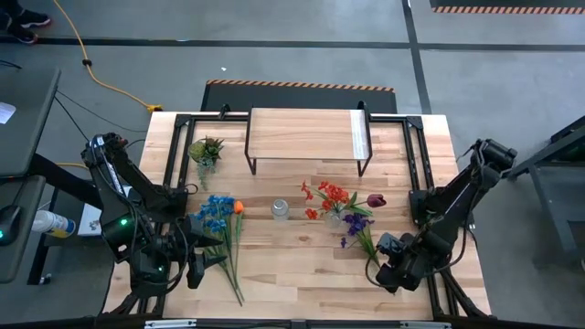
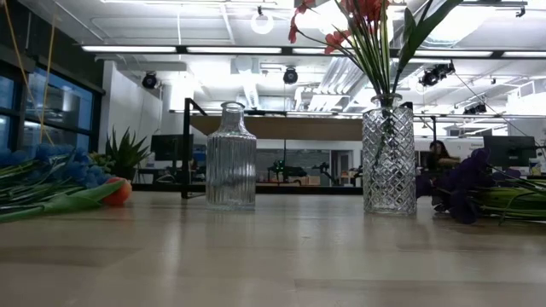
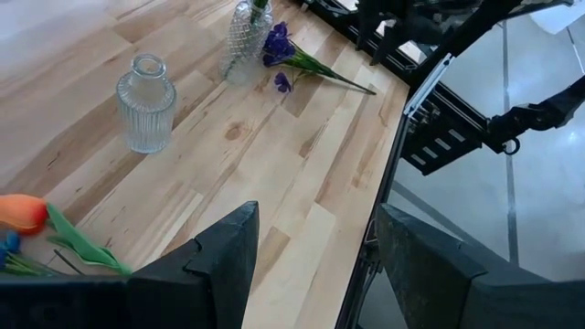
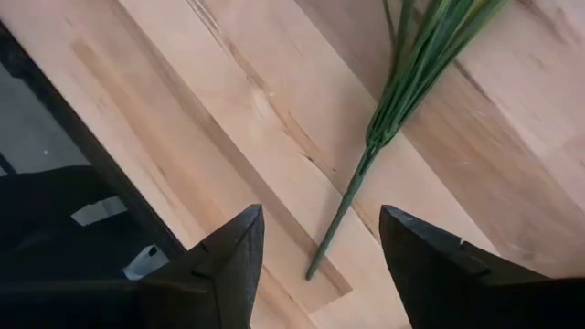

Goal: Pick and place flowers into a vace then onto a shelf
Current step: Put the purple flowers into the right transparent flower vase

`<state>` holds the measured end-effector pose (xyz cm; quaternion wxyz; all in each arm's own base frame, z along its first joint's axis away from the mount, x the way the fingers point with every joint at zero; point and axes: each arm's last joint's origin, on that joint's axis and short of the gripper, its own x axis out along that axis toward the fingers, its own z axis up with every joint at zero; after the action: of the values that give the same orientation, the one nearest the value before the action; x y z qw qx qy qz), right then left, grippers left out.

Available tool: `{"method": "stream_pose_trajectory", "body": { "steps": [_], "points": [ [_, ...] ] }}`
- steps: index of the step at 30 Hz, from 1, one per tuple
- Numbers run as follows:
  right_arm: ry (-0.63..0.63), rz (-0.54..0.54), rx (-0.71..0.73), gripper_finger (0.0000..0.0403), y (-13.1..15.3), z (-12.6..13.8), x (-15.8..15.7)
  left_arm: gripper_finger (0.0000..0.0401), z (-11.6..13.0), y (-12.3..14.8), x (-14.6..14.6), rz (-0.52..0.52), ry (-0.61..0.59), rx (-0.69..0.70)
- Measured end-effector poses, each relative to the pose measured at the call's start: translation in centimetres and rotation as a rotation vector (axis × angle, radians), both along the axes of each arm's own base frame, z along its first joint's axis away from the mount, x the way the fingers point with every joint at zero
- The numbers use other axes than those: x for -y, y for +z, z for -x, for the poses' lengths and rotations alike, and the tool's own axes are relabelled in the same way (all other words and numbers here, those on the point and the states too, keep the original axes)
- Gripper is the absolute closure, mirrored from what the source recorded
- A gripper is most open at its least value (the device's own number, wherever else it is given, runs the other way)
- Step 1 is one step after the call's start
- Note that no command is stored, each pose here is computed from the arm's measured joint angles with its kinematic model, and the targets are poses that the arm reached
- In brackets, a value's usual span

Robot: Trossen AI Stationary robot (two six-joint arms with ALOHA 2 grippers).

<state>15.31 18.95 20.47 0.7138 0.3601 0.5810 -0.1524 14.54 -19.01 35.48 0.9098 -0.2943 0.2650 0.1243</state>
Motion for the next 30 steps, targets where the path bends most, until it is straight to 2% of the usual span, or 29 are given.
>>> {"method": "stream_pose_trajectory", "body": {
  "steps": [11, 18, 30],
  "points": [
    [-0.006, 0.06, -0.033, 0.0196, -2.5, -1.0, -1.1, 0.0148, 0.1, -0.1, -0.1, -0.018, 0.002, -0.007],
    [-0.031, 0.139, -0.073, 0.0196, -4.5, -1.8, -1.0, 0.0148, 0.1, -0.1, -0.1, -0.017, 0.002, -0.007],
    [-0.045, 0.229, -0.156, 0.0196, -5.1, -1.5, -0.2, 0.0148, 0.1, -0.1, -0.1, -0.007, -0.006, -0.015]
  ]
}}
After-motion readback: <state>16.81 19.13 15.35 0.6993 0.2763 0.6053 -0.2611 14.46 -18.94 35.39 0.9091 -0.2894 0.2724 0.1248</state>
